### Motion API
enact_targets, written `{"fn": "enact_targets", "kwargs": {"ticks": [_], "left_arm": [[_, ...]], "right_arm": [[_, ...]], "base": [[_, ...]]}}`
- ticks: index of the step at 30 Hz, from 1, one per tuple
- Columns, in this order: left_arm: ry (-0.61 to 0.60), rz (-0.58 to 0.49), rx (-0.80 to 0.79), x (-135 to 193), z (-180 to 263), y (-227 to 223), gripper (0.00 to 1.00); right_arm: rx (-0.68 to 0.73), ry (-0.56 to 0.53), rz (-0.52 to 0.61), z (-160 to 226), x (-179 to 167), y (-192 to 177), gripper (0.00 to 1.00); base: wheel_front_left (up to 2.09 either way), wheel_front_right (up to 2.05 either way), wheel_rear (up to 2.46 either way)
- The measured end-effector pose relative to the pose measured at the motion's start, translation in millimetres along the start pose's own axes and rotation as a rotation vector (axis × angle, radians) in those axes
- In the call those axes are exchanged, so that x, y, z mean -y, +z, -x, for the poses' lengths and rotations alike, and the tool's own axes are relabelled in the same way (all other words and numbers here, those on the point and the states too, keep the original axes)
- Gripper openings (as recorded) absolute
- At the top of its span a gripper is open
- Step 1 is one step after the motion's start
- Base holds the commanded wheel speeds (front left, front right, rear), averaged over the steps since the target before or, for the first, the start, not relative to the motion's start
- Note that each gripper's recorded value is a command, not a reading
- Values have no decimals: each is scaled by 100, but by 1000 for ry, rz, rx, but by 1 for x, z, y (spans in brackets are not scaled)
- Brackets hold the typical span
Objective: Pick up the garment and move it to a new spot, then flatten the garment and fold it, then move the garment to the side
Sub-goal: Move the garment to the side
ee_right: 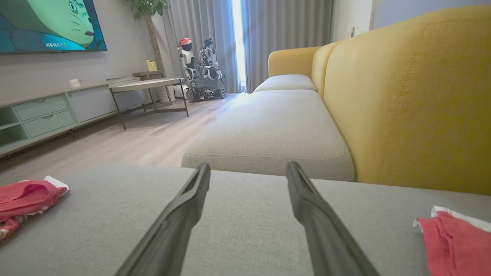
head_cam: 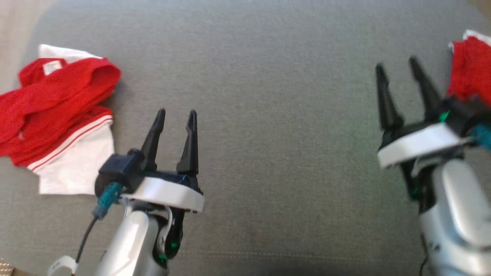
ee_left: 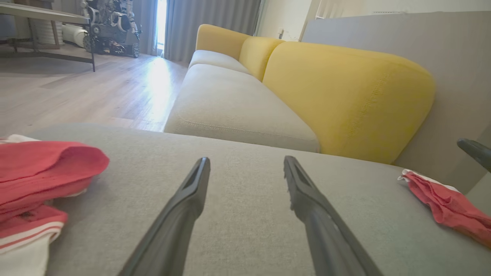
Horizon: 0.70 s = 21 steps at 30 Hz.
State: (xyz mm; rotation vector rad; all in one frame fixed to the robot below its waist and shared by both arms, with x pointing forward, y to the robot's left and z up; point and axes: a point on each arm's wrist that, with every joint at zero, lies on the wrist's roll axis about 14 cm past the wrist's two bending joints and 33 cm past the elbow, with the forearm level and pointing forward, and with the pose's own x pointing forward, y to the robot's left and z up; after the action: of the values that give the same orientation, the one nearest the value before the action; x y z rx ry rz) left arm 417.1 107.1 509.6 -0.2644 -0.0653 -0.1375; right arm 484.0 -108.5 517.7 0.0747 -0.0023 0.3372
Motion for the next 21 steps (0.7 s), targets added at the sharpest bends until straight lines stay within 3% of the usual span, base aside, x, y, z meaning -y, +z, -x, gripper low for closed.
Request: {"fn": "enact_targets", "kwargs": {"ticks": [7,21], "left_arm": [[52,-14,-25,-12,31,-3,100],[74,-10,-21,-12,53,0,100]], "right_arm": [[-5,12,-81,27,-35,-18,100],[26,-23,-72,49,-36,-18,100]], "base": [[0,0,0],[0,0,0]]}}
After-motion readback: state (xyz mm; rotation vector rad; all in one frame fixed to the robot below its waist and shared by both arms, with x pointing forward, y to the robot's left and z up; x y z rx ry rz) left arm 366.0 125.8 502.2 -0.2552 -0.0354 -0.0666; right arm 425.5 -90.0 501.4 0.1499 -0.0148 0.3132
